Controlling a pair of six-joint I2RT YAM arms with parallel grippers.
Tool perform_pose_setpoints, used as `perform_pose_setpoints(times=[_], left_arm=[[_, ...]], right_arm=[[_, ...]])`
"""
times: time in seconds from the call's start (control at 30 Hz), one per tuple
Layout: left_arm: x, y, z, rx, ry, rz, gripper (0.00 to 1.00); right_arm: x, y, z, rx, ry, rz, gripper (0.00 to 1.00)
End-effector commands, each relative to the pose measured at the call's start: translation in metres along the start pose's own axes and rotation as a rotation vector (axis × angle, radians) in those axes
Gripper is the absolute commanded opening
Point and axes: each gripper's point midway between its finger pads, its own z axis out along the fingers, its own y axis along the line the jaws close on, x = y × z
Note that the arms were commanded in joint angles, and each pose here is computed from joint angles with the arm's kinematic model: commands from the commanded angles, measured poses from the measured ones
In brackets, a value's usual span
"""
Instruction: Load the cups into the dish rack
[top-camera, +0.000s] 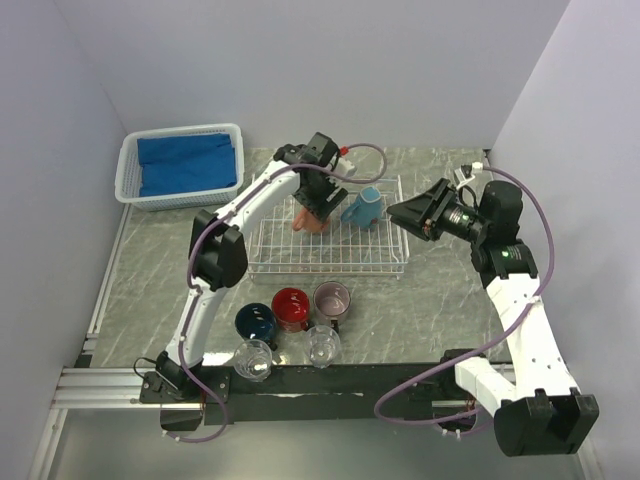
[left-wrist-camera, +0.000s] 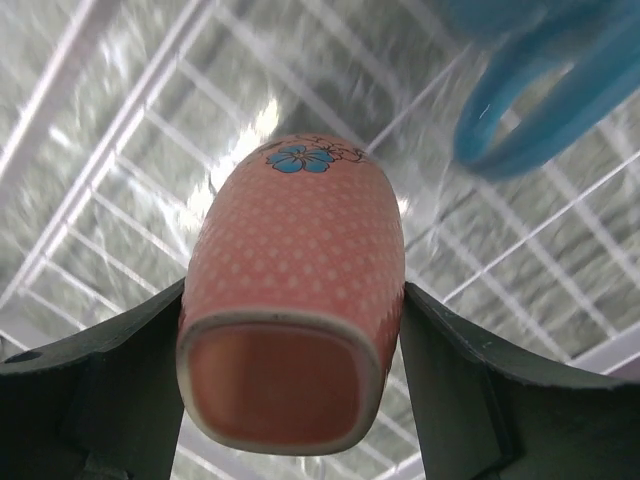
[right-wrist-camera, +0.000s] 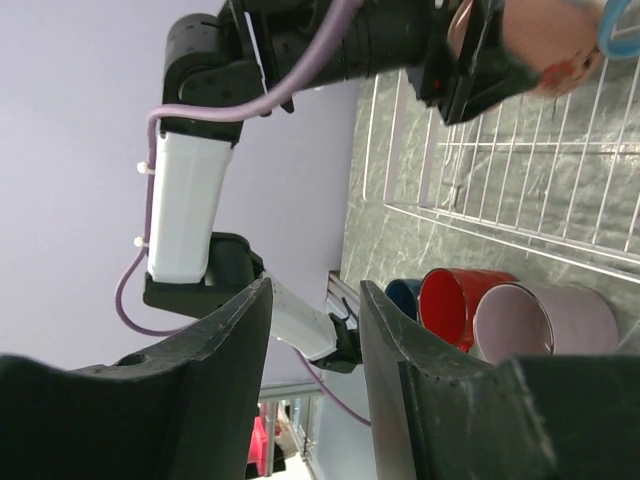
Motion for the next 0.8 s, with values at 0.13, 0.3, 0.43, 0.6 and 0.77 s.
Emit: perform_pose_setpoints(times=[0.13,0.3,0.43,0.6,0.77], left_arm=[[-0.048,-0.024,0.015,-0.02,-0.149,0.055,0.01],[-0.062,-0.027,0.012,-0.01,-0.2,0.043,0.13],[-0.068,-0.027,0.017,-0.01,-0.227,0.037,0.41],[-0.073,-0.023,0.025,-0.032,-0.251,0.037,0.65],[-0.079,-0.021,0.022,-0.04,-0.27,0.029,0.99]], right_arm=[[0.009,0.0,-0.006,-0.043,-0.011,-0.018,0.46],[0.01,0.001,-0.007,-0.049,-0.011,-0.021,0.45],[0.01,-0.001,-0.006,-0.052,-0.009,-0.017,0.45],[0.006,-0.005,-0.008,-0.041,-0.021,-0.013,0.44],[0.007,-0.01,-0.01,-0.022,-0.017,-0.018,0.44]])
